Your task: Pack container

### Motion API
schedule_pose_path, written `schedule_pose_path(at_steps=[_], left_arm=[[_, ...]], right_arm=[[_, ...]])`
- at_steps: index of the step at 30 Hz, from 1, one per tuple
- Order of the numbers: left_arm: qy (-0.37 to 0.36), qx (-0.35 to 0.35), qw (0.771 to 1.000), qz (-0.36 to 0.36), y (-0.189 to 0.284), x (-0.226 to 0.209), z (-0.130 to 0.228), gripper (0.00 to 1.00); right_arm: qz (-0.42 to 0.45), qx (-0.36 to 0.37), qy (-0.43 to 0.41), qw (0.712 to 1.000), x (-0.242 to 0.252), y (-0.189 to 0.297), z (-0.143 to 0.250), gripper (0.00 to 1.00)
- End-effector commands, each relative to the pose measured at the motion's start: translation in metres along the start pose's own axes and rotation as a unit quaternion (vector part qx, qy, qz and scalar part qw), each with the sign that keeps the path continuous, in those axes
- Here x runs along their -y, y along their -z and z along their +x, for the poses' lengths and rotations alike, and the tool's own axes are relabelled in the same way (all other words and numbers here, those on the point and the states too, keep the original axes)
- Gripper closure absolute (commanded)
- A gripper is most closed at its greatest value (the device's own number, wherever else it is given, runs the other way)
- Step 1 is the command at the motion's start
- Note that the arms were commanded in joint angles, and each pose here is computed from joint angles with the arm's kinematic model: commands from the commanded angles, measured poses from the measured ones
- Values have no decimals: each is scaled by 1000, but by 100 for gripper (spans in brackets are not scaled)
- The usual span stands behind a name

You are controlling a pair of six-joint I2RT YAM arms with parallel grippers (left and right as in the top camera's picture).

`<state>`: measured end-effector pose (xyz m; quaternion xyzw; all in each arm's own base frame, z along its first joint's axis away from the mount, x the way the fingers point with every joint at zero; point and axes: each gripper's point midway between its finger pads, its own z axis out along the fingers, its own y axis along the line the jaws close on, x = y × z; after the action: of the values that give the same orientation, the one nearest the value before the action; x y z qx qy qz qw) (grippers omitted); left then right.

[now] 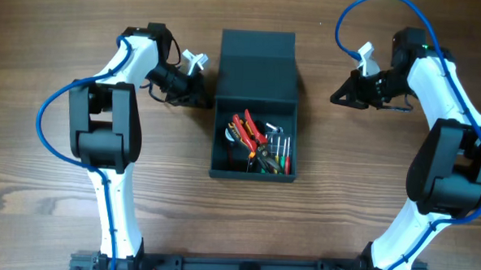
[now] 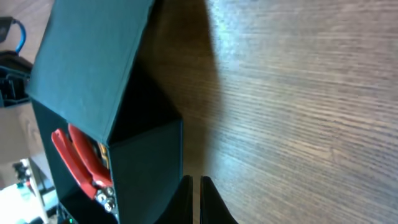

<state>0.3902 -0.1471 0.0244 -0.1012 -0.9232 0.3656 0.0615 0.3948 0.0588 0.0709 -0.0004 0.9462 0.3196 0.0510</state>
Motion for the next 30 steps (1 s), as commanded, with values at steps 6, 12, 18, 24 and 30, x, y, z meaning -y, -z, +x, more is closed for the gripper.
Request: schedule_pose_path(at_steps=[6, 12, 18, 24, 30], left_arm=[[-17, 5, 1000, -8, -6, -12, -4, 96], [-36, 34, 998, 36, -5, 3, -18, 96], [-36, 29, 998, 39, -5, 4, -15, 96], [-44, 32, 997, 48, -5, 8, -16, 96], [-36, 25, 998, 49, -5, 8, -12, 96]], right_arm=[[-39, 11, -62, 997, -1, -27, 7, 96], [-62, -22, 23, 998, -34, -55, 17, 96], [-105, -72, 10, 992, -31, -103, 32, 96], [-106, -52, 27, 993, -30, -105, 22, 96], [-63, -32, 8, 997, -16, -108, 10, 96]])
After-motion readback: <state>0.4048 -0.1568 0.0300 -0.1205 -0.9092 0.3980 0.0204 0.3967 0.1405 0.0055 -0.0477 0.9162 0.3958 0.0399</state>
